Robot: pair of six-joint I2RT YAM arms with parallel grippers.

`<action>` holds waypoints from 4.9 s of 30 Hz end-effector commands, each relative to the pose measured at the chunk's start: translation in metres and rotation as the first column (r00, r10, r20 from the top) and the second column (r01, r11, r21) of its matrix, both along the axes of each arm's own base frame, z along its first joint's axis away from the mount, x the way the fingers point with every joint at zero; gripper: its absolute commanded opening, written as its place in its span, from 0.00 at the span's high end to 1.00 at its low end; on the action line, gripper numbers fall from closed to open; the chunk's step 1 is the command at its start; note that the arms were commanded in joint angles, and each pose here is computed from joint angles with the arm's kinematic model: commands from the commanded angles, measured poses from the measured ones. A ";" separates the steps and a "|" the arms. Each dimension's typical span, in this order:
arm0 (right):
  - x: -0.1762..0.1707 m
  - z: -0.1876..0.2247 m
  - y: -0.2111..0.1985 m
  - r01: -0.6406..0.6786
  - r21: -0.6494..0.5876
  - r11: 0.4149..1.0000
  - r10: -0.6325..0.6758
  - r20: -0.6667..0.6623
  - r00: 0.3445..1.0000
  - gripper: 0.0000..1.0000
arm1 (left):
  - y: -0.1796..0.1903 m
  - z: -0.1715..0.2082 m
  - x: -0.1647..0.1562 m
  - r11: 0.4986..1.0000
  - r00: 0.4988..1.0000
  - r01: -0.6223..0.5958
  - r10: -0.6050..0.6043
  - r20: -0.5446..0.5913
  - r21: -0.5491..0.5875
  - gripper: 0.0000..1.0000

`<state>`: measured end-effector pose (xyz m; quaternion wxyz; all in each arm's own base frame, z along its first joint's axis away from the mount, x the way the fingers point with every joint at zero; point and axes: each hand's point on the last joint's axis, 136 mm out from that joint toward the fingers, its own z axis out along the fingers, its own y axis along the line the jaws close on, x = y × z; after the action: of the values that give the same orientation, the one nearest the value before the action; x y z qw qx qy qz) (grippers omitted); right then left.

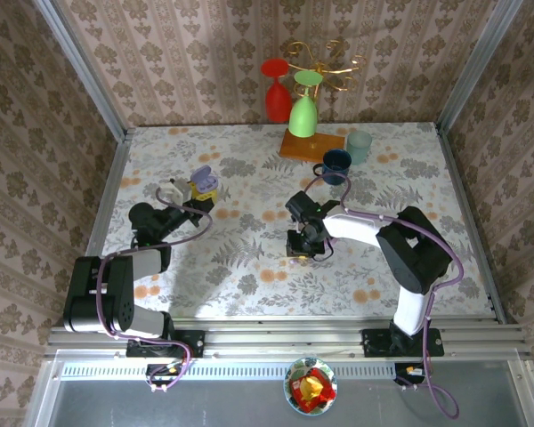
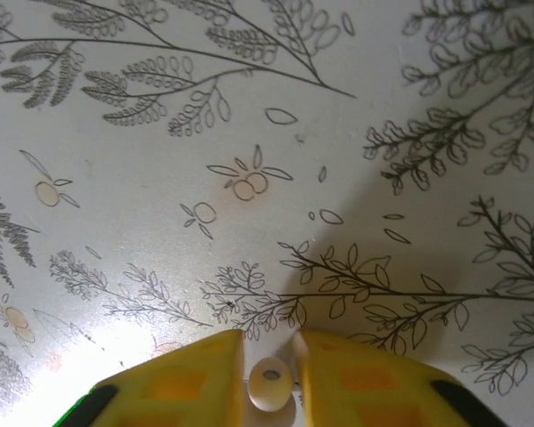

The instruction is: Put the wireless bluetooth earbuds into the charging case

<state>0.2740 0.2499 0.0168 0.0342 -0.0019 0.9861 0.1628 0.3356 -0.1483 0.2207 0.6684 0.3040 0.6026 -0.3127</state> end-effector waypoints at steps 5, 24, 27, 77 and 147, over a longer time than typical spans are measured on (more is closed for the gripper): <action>0.013 0.016 -0.008 0.025 -0.006 1.000 -0.025 0.058 0.998 0.63 | -0.003 0.007 -0.001 1.000 0.999 0.019 -0.019 0.027 -0.006 0.66; -0.022 0.029 -0.012 -0.515 -0.313 0.798 0.557 0.053 0.829 0.52 | 0.004 0.005 0.001 1.000 1.000 -0.009 0.009 0.024 -0.005 0.66; -0.023 0.025 -0.013 -0.517 -0.366 0.774 0.553 -0.009 0.833 0.42 | 0.003 0.006 0.003 1.000 1.000 -0.002 0.002 0.022 -0.007 0.66; -0.015 0.023 0.008 -0.530 -0.784 0.324 0.744 -0.135 0.654 0.63 | 0.011 0.007 0.003 0.999 0.999 -0.033 0.034 0.010 -0.023 0.66; 0.030 0.267 0.049 -0.342 0.522 0.781 -0.049 0.597 0.800 0.83 | -0.126 -0.008 -0.040 0.937 0.927 0.324 -0.342 0.154 0.129 0.67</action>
<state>0.3022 0.2852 0.2626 0.3152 -0.1033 0.8399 0.4295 0.2913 -0.2672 0.1995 0.6210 0.4531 0.5222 -0.3693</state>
